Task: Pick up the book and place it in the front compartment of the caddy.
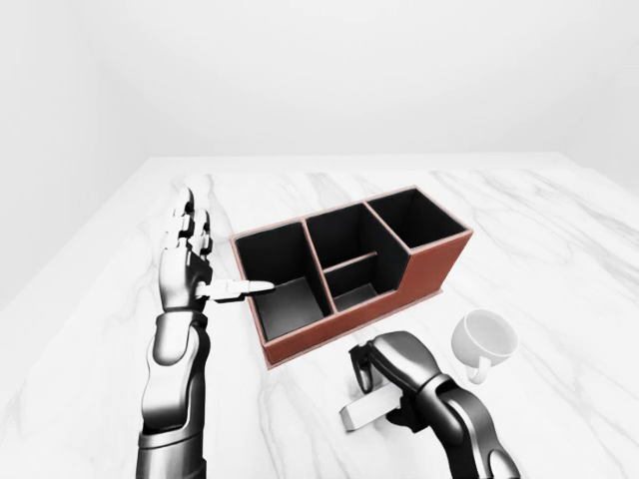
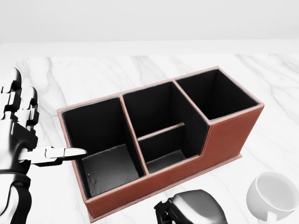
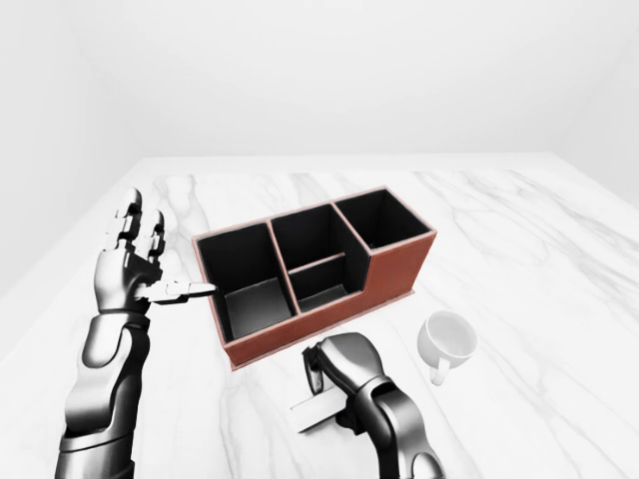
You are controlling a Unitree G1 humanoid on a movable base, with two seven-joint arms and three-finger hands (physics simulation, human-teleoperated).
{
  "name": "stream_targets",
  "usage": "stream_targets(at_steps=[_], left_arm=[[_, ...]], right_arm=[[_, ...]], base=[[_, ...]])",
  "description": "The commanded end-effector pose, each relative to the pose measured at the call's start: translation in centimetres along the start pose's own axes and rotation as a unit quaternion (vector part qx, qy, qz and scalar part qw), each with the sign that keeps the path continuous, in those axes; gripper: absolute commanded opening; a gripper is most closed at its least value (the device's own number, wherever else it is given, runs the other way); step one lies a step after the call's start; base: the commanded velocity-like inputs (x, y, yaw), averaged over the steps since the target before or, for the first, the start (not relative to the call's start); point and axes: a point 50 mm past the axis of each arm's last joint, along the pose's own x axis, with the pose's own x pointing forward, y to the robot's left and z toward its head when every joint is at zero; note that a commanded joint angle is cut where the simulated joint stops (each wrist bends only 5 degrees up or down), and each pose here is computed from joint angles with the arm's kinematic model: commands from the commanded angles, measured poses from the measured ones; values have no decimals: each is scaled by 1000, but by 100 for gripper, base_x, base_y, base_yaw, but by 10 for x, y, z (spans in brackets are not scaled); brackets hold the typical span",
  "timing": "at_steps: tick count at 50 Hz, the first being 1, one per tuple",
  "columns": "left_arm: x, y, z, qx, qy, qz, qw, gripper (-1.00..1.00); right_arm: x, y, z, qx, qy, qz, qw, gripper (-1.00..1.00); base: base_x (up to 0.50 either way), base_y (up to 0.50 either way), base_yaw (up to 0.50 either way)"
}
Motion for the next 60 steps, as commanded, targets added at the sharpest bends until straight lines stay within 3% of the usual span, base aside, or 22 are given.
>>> stream_targets(at_steps=[1, 8, 16, 28, 60], left_arm=[[0, 0, 0, 0, 0, 0, 1000, 100], [1, 1, 1, 0, -2, 1, 1000, 100], [1, 1, -1, 0, 1, 2, 1000, 100], [1, 1, -2, 0, 4, 2, 1000, 100], [1, 1, -1, 1, 1, 1, 1000, 100]], right_arm=[[-12, -29, 17, 1, -36, -37, 999, -100], [-26, -50, 40, -12, -83, -60, 995, -100], [-40, -75, 51, -11, -96, -127, 987, -100], [-52, -95, 58, -19, -99, -186, 977, -100], [-54, -125, 62, -27, -96, -263, 960, -100]], base=[[0, 0, 0], [0, 0, 0], [0, 0, 0], [0, 0, 0], [0, 0, 0]])
